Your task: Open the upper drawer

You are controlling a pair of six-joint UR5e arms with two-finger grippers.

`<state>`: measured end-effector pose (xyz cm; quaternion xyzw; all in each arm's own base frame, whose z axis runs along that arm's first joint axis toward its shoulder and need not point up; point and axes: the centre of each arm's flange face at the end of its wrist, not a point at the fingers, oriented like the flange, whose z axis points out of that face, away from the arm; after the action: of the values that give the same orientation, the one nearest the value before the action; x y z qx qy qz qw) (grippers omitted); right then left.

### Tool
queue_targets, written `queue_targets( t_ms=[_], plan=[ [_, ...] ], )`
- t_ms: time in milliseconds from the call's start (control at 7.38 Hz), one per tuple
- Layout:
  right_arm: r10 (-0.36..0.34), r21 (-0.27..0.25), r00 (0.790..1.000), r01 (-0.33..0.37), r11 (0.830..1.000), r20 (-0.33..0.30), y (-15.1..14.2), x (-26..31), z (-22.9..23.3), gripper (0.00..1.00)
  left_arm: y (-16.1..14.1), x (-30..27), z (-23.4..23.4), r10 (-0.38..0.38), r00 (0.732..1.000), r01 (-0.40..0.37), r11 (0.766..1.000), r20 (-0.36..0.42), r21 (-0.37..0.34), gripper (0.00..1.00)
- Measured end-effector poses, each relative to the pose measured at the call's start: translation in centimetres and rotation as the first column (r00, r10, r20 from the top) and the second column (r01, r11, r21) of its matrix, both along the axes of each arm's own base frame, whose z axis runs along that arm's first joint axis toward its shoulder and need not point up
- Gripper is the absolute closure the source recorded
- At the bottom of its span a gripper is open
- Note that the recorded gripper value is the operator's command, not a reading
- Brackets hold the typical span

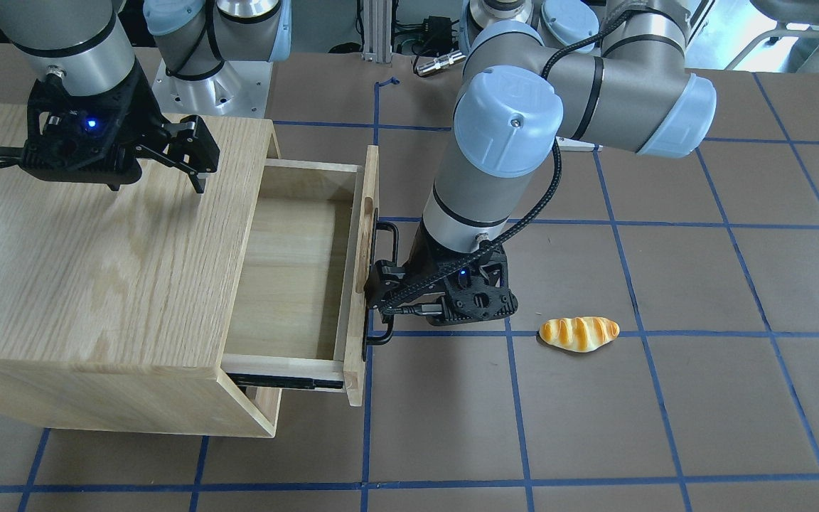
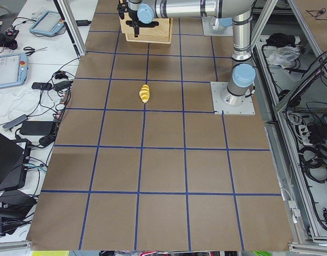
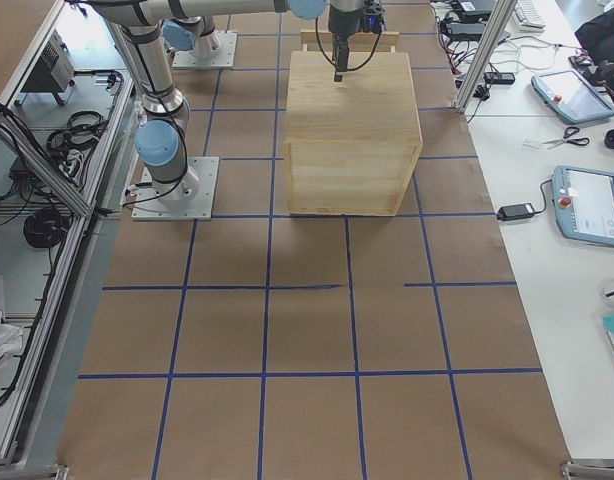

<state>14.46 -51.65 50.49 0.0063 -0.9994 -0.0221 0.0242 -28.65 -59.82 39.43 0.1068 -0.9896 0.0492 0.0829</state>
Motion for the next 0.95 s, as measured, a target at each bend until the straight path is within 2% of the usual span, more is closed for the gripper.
queue_targets(
  t_ms=[948],
  plan=[
    [0.000,0.001,1.000,0.000,1.000,0.000,0.01,0.01,-0.04,0.00,0.04,0.64,0.13,-0.053,0.999,0.053,0.999,0.009,0.002,0.00]
  ],
)
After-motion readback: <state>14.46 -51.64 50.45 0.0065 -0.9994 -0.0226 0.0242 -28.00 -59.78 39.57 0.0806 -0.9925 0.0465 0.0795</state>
